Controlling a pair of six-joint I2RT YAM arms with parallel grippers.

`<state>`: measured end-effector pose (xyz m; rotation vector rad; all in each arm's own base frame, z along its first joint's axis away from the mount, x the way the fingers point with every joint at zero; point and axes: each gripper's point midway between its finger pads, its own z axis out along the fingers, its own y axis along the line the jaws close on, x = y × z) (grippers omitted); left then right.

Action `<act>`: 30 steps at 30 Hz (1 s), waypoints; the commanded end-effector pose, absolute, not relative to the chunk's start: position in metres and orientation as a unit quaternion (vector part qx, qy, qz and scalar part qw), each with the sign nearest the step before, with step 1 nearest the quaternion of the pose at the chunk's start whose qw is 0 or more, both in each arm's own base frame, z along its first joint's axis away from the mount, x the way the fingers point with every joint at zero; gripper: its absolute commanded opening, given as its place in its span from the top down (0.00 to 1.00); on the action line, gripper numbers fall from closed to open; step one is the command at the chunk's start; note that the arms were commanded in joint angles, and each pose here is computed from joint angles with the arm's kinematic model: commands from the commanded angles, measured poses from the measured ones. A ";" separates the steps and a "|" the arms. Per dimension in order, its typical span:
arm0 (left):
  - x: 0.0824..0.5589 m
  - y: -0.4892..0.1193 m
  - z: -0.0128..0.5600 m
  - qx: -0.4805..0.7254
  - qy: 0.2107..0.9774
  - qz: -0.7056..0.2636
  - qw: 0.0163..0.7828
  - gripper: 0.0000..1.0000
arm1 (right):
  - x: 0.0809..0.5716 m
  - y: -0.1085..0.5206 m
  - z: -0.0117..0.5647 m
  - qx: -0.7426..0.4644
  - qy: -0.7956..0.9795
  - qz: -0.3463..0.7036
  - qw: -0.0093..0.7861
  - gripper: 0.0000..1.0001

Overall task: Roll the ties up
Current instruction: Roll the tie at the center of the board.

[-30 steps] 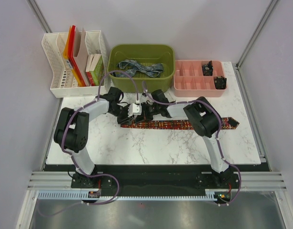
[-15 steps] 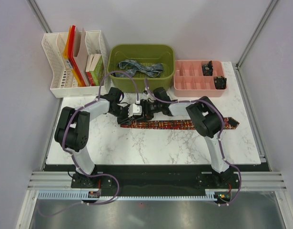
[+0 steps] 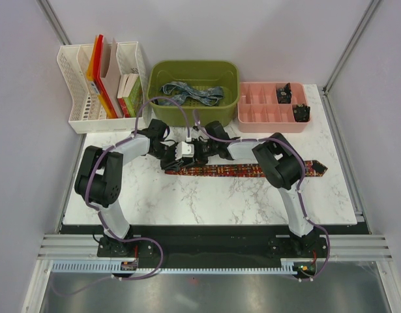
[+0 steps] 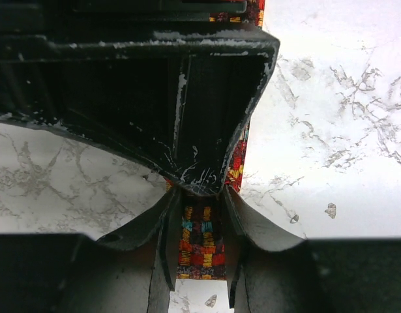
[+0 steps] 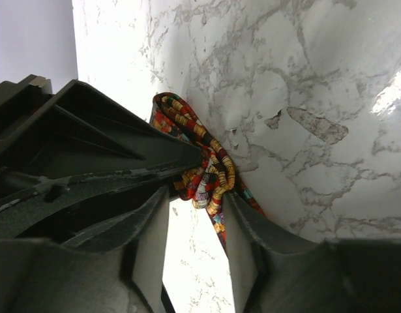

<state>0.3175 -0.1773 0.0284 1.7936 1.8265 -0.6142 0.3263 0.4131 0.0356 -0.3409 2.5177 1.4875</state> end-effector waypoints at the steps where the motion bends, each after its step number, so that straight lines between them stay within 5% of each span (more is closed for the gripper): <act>1: 0.324 -0.189 0.039 0.653 0.665 -0.242 0.270 0.63 | 0.323 0.423 0.040 -0.133 0.848 0.502 0.106 0.58; 11: 0.325 -0.189 0.045 0.647 0.667 -0.241 0.279 0.60 | 0.322 0.425 0.042 -0.124 0.851 0.501 0.098 1.00; 30: 0.322 -0.150 0.074 0.652 0.646 -0.219 0.330 0.25 | 0.323 0.407 0.030 -0.117 0.865 0.479 0.098 1.00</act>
